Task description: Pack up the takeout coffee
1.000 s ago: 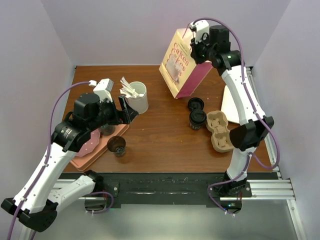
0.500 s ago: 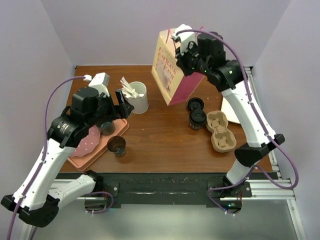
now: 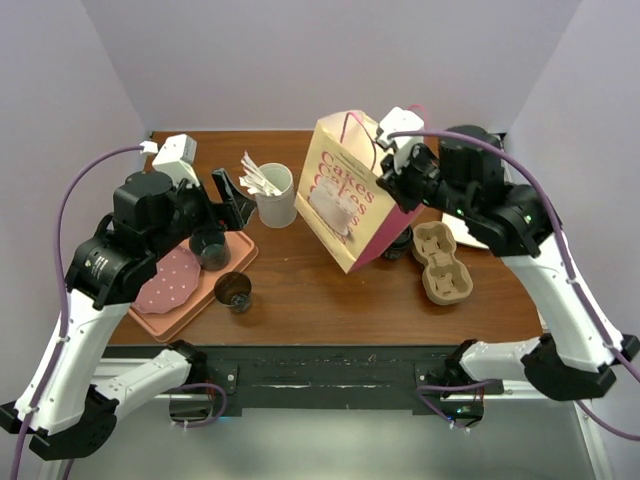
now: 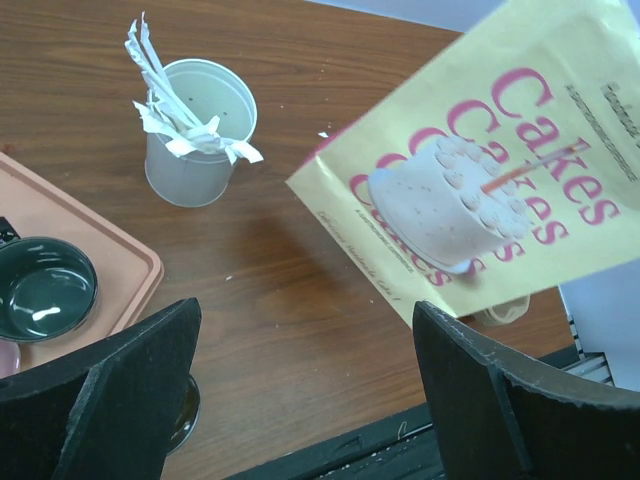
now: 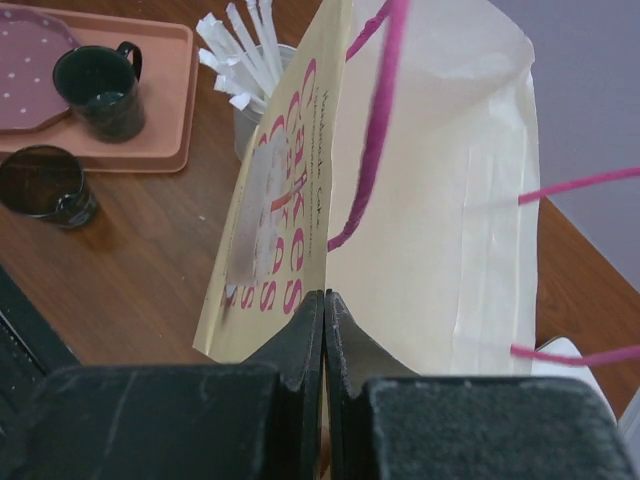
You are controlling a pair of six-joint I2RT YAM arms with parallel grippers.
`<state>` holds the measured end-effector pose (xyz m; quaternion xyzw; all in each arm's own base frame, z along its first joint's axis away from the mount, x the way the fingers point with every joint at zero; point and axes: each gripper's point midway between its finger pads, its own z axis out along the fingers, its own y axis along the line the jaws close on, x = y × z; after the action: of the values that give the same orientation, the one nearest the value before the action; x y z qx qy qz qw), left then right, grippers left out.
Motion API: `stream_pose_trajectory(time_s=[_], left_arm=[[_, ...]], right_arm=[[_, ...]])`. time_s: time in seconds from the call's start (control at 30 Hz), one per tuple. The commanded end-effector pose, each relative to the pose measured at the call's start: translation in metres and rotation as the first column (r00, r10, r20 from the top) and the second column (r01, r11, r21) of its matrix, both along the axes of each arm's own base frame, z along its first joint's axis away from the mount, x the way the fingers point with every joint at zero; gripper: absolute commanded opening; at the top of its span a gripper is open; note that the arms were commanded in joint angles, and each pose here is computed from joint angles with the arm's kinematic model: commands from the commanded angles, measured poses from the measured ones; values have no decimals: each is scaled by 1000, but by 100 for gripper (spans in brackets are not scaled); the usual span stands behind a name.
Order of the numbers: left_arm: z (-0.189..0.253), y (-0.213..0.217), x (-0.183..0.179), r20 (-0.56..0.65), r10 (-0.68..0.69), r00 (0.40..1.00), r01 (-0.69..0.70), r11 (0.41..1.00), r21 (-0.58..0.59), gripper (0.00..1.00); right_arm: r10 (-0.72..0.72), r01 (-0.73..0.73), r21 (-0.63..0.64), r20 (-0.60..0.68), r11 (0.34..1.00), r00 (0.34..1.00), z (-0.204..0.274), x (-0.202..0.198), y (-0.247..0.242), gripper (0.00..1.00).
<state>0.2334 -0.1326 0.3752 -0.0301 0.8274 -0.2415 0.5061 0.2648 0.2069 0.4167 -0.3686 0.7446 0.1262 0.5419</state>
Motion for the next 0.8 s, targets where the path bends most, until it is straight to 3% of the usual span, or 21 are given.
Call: stream_pose_trajectory(time_s=[0.0,0.4,0.77], left_arm=[[5,2,0,14,8,1000,-8,1000,-2,92],[-25,11,1,-112,76,991,-70,996,60,92],[-57,7,0,-188,81,979,-72,996,54,92]], right_arm=[[71,-71,13,4,997,997,-6,-20,-2,0],[313,-313,32,23,949,950,-26,-42,28,0],[386,-385,-41,11,922,923,-63,-32,44,0]])
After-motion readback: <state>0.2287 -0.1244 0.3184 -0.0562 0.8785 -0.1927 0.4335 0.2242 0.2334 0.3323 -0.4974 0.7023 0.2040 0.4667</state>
